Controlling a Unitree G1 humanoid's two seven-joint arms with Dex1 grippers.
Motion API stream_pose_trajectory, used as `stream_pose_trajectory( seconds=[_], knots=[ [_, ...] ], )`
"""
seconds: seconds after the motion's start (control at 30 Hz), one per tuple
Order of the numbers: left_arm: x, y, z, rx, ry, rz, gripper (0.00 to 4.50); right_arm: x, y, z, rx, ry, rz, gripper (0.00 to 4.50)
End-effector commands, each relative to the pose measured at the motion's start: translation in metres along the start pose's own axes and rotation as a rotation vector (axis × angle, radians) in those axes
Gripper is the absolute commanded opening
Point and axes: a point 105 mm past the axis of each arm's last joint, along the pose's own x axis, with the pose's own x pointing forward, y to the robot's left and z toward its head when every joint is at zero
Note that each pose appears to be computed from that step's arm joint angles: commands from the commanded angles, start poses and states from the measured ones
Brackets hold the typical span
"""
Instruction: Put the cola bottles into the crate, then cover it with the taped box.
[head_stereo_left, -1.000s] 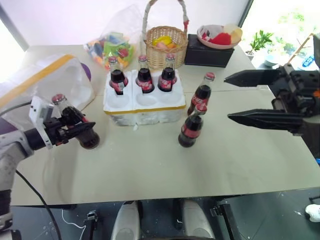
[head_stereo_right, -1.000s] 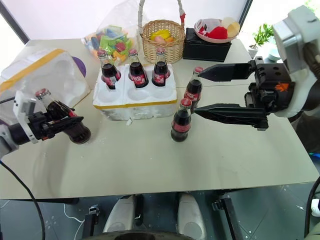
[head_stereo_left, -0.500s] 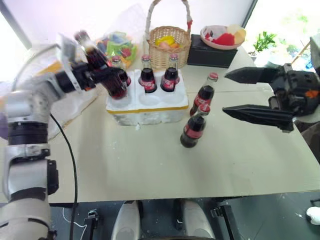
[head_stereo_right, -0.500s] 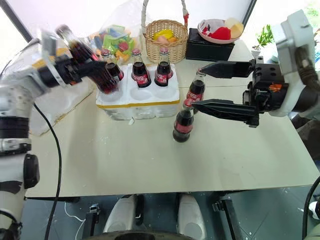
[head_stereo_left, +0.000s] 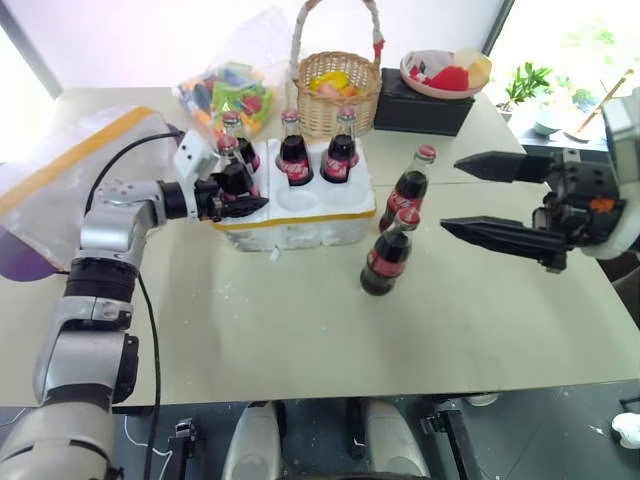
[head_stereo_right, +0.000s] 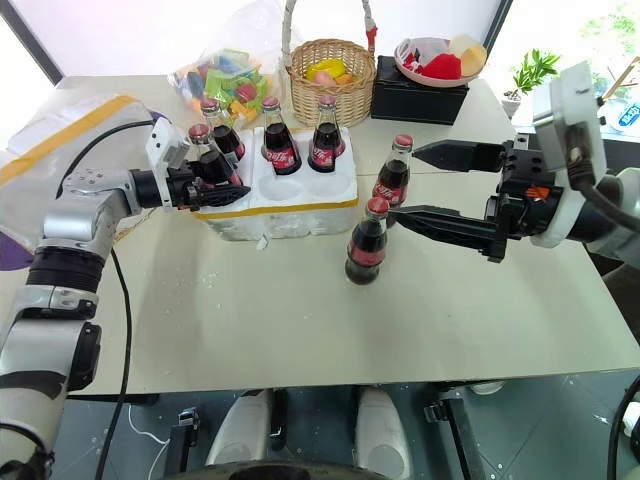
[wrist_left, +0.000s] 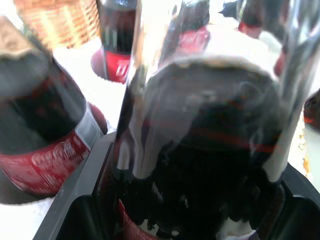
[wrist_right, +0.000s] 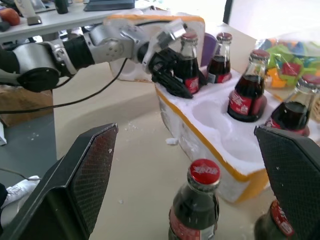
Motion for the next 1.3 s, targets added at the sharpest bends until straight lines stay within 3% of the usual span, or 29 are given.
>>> stream_pose_trajectory(
  seconds=[0.03, 0.13, 0.23, 0.37, 0.47, 0.6, 0.73, 0.87, 1.3],
  knots=[
    [-0.006, 0.003, 0.01, 0.002, -0.049, 0.034, 4.44, -0.009, -0.004, 0.004, -0.046, 0.001, -0.04, 4.5],
    [-0.017, 0.006, 0.03, -0.005, -0.119, 0.052, 4.44, -0.021, -0.017, -0.002, -0.037, 0.0, -0.122, 4.5],
    [-0.038, 0.005, 0.068, -0.043, -0.246, 0.044, 4.44, -0.043, -0.031, -0.02, 0.019, 0.019, -0.249, 4.5],
    [-0.067, -0.009, 0.109, -0.094, -0.354, -0.024, 4.44, -0.059, -0.023, -0.044, 0.128, 0.025, -0.305, 4.5],
    [-0.076, -0.033, 0.123, -0.092, -0.355, -0.121, 4.44, -0.057, -0.014, -0.059, 0.149, 0.031, -0.314, 4.5],
    [-0.072, -0.08, 0.108, -0.049, -0.22, -0.292, 4.44, -0.034, -0.001, -0.092, 0.143, 0.094, -0.308, 4.5],
    [-0.065, -0.105, 0.075, -0.012, -0.079, -0.362, 4.44, -0.008, 0.002, -0.11, 0.209, 0.012, -0.295, 4.5],
    [-0.062, -0.112, 0.057, -0.009, -0.034, -0.363, 4.44, 0.008, 0.002, -0.118, 0.22, -0.031, -0.281, 4.5],
    [-0.051, -0.103, 0.046, 0.015, -0.023, -0.284, 4.44, 0.061, -0.002, -0.137, 0.305, -0.062, -0.171, 4.5]
  ],
)
